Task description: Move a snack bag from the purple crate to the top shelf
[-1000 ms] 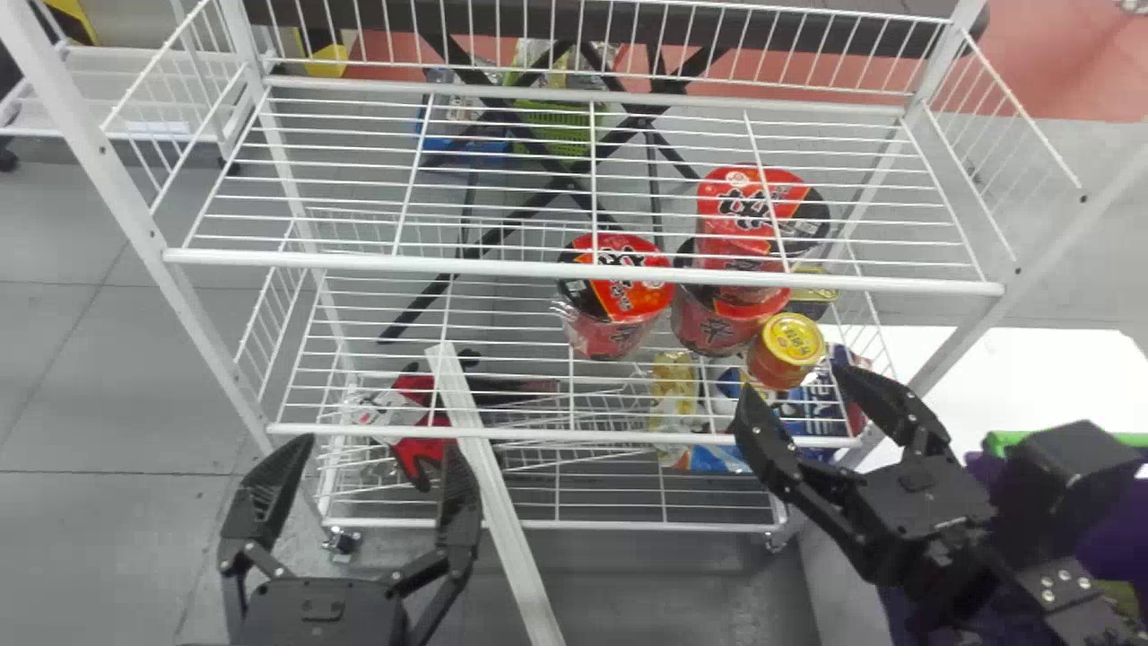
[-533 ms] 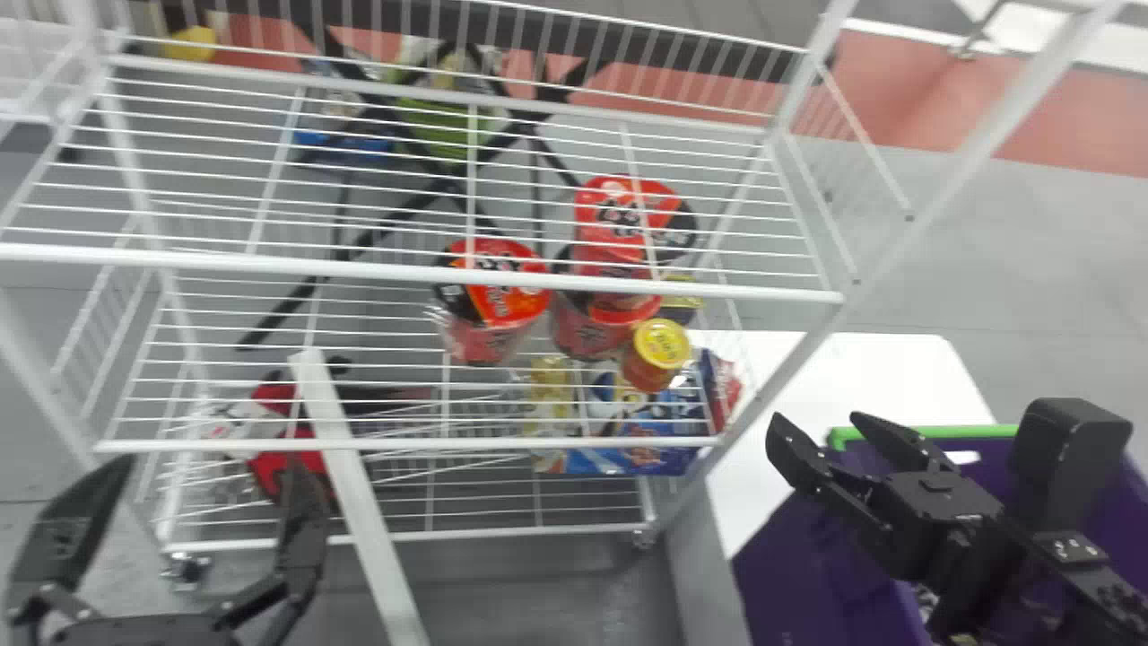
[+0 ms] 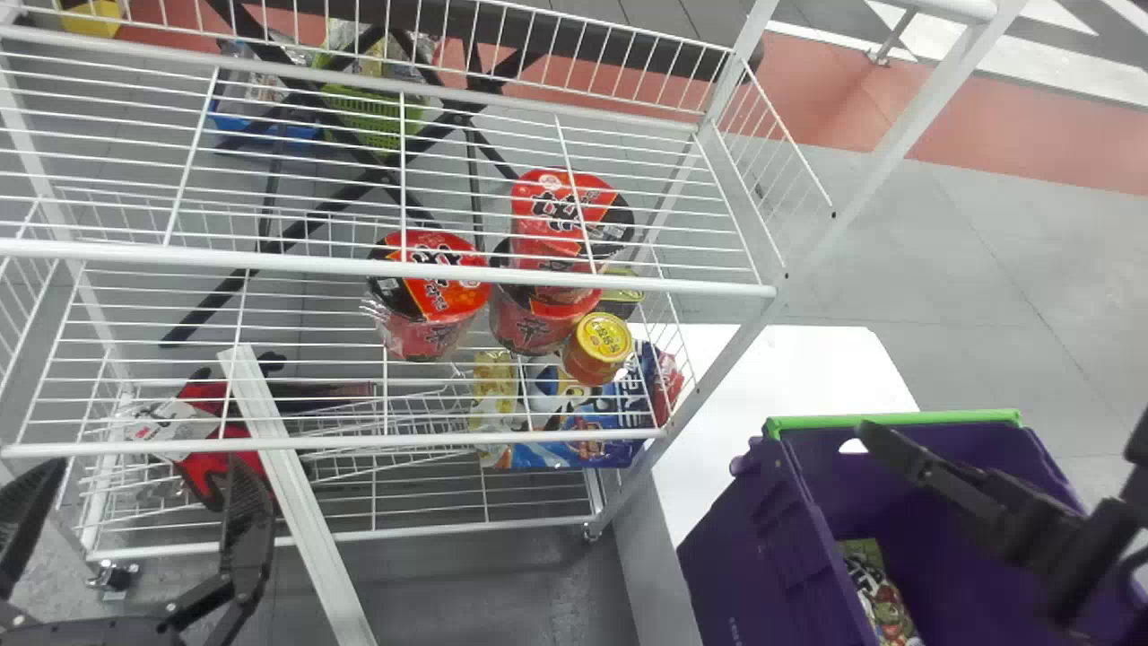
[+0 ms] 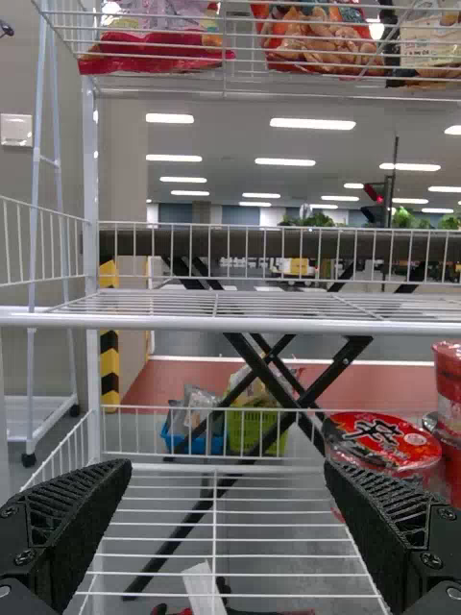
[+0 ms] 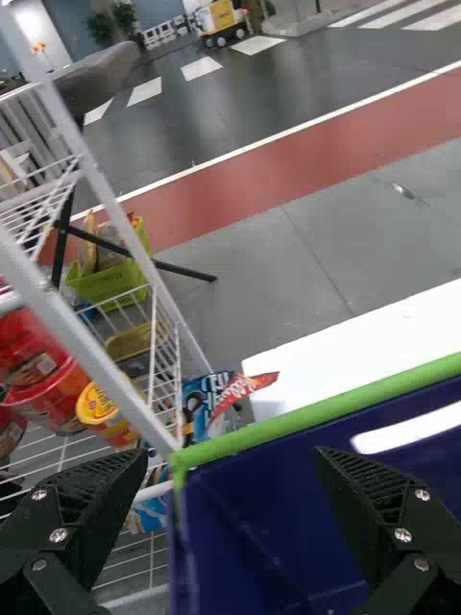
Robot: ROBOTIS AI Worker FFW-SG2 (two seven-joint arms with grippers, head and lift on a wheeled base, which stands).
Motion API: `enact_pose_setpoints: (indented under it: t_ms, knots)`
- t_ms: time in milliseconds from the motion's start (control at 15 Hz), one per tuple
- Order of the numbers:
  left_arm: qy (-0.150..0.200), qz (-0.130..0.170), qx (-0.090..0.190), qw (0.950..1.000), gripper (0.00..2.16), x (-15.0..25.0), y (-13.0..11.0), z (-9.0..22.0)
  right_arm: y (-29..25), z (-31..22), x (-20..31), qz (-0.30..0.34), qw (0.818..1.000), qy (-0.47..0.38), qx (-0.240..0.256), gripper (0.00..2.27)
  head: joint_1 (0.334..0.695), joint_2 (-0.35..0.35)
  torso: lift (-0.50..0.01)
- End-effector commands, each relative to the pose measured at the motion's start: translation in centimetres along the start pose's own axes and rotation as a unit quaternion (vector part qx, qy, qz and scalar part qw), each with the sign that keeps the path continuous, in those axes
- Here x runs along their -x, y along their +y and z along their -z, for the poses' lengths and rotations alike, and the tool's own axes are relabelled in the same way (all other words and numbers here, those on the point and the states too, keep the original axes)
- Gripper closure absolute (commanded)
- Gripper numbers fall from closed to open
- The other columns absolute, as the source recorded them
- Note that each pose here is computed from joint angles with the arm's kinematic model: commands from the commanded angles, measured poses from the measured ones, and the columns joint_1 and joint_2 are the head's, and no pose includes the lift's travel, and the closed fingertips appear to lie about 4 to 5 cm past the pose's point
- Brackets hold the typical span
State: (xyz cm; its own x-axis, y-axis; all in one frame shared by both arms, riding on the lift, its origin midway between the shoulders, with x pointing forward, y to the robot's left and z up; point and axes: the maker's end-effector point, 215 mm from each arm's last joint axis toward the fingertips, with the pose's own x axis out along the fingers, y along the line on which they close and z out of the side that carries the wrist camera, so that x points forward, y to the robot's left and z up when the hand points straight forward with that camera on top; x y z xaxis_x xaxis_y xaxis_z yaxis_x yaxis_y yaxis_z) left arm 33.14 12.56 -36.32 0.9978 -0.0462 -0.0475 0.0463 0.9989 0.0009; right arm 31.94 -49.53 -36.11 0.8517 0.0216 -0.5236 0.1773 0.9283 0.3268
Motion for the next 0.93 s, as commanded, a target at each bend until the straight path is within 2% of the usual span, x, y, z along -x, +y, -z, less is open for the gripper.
enact_pose_setpoints:
  t_ms: [0, 200, 467, 667, 867]
  knots:
    - [0.001, 0.003, -0.001, 1.0, 0.06, -0.2, -0.1, 0.3, -3.8, -0.4, 0.5, 0.027, 0.999, 0.017, 0.006, 0.21, 0.695, -0.35, -0.453]
    - [0.007, 0.004, -0.004, 1.0, 0.06, -0.3, -0.2, 0.5, -6.7, -2.1, 1.0, -0.012, 1.0, 0.029, -0.004, 0.2, 0.695, -0.35, -0.453]
    - [0.009, 0.005, -0.007, 0.9999, 0.06, -0.5, -0.3, 0.6, -8.6, -5.1, 1.8, -0.055, 0.996, 0.042, 0.058, 0.17, 0.695, -0.35, -0.453]
    - [0.01, 0.009, -0.009, 0.9999, 0.06, -0.6, -0.7, 0.8, -8.8, -4.2, 1.4, -0.06, 0.992, 0.077, 0.084, 0.14, 0.695, -0.35, -0.453]
    - [0.017, 0.012, -0.013, 0.9997, 0.06, -0.6, -0.9, 1.0, -10.3, -2.1, 1.0, -0.036, 0.987, 0.117, 0.105, 0.14, 0.695, -0.35, -0.453]
